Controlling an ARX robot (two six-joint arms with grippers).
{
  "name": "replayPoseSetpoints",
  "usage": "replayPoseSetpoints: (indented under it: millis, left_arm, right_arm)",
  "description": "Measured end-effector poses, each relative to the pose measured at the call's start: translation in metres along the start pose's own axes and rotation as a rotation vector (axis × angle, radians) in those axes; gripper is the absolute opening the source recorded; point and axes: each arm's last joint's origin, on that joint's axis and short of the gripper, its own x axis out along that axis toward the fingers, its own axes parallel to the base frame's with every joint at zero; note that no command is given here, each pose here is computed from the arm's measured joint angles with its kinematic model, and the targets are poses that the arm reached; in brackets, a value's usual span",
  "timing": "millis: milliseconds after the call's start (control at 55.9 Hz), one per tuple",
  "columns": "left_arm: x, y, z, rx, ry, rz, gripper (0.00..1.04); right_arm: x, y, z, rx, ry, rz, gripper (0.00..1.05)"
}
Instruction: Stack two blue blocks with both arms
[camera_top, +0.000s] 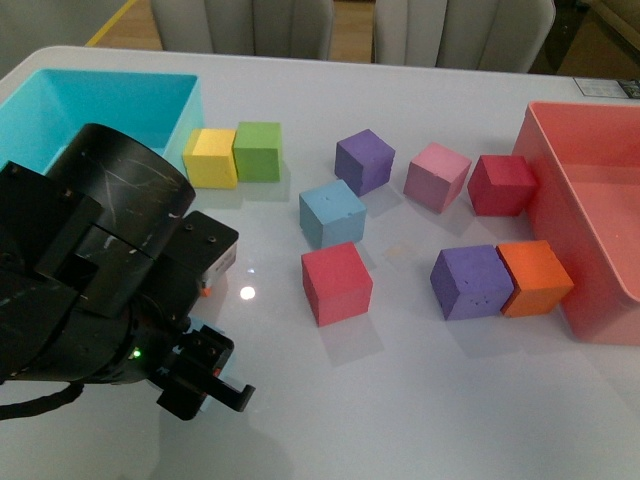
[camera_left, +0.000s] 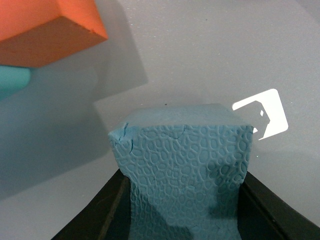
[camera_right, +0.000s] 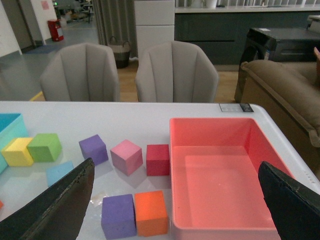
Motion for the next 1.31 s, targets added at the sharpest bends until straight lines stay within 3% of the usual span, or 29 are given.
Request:
replayPoseSetpoints:
  millis: [250,590,948,1306]
  left_arm:
    - [-0.035,0.008,0.021,-0.004,-0.057,0.028,0.40]
    - [-0.067,0.011,0.117,0.081,-0.210,0.042,0.40]
    - [-0.035,-0.019,0.184,0.242,-0.196,0.022,0.40]
    - [0.008,-0.047,0.210,0.367,-0.160,0.021,0.40]
  right_arm:
    - [0.000,0.000,0.000,0.000,0.000,0.000,0.96]
    - [0.000,0.000,0.000,0.000,0.000,0.000,0.96]
    - [0.000,0.000,0.000,0.000,0.000,0.000,0.96]
    - [0.000,0.000,0.000,0.000,0.000,0.000,0.96]
